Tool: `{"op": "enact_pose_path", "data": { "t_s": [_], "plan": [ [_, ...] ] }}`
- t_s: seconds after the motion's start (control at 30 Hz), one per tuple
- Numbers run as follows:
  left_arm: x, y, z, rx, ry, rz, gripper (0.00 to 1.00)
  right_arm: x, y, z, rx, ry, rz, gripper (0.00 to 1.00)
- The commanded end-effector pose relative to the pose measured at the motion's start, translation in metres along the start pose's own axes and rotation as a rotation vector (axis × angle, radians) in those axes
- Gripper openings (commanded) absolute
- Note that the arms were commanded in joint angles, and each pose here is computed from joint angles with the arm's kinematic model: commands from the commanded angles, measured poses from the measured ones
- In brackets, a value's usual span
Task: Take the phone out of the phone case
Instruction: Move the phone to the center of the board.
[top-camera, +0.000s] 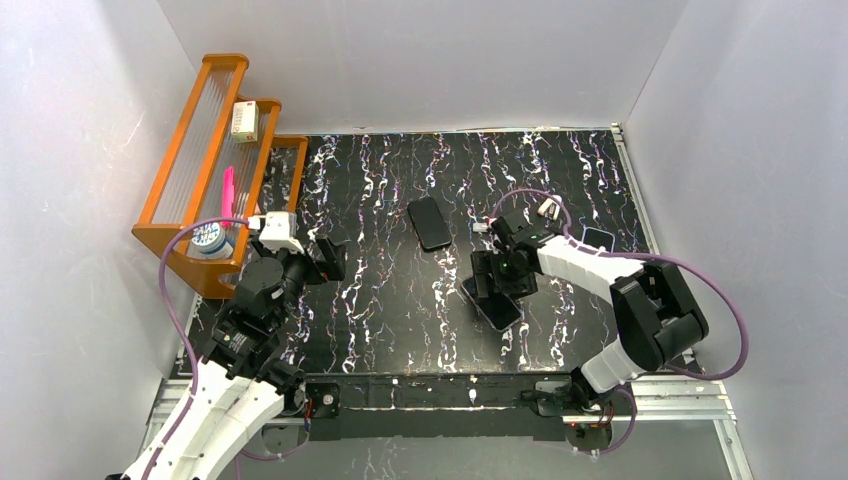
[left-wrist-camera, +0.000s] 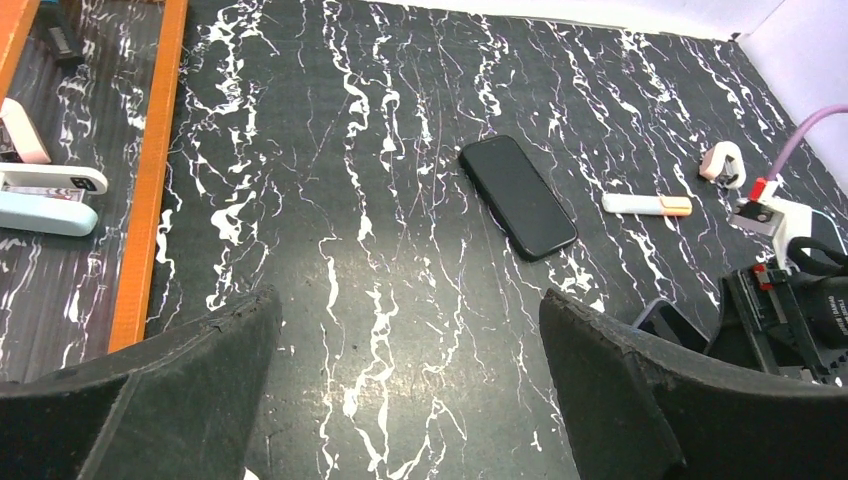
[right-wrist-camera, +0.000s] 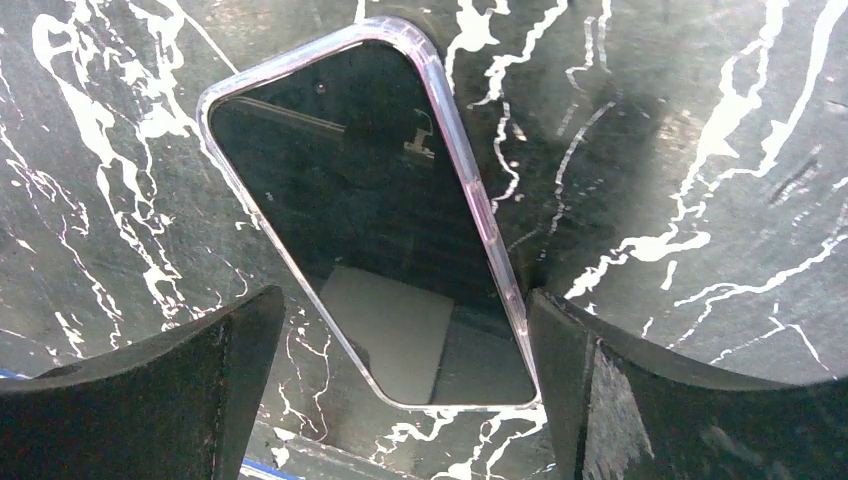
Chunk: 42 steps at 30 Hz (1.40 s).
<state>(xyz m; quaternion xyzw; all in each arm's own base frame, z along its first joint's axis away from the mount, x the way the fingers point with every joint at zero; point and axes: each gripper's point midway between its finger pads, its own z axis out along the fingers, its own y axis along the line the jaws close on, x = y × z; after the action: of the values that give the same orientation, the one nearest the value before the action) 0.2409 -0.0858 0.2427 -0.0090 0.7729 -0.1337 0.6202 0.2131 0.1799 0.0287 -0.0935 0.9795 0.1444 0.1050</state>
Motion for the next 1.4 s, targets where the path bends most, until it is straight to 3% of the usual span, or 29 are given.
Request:
{"op": "enact_pose_path", "data": {
  "t_s": [0.0,0.4,0.87,0.93,1.1,1.37],
  "plan": [
    [0.0,-0.006,-0.001,0.036,-0.005,0.007,0.98,0.002,0.017,0.005,0.003,0.017,-0.07,0.99],
    [0.012,-0.012,0.004,0.046,0.057,-0.042,0.98,0.039,0.026,0.023,0.271,0.106,-0.209,0.99],
    [0.043,-0.031,0.013,0.078,0.201,-0.227,0.98,0.037,0.046,0.062,0.267,0.098,-0.229,0.96],
    [0.046,-0.039,0.015,0.109,0.208,-0.279,0.98,0.033,0.047,0.064,0.267,0.081,-0.228,0.91],
    [0.06,-0.052,0.024,0.149,0.248,-0.365,0.98,0.02,0.065,0.064,0.192,0.017,-0.224,0.59],
    [0.12,-0.078,0.044,0.203,0.529,-0.397,0.98,-0.004,0.096,0.056,0.041,-0.125,-0.189,0.2]
  ]
}}
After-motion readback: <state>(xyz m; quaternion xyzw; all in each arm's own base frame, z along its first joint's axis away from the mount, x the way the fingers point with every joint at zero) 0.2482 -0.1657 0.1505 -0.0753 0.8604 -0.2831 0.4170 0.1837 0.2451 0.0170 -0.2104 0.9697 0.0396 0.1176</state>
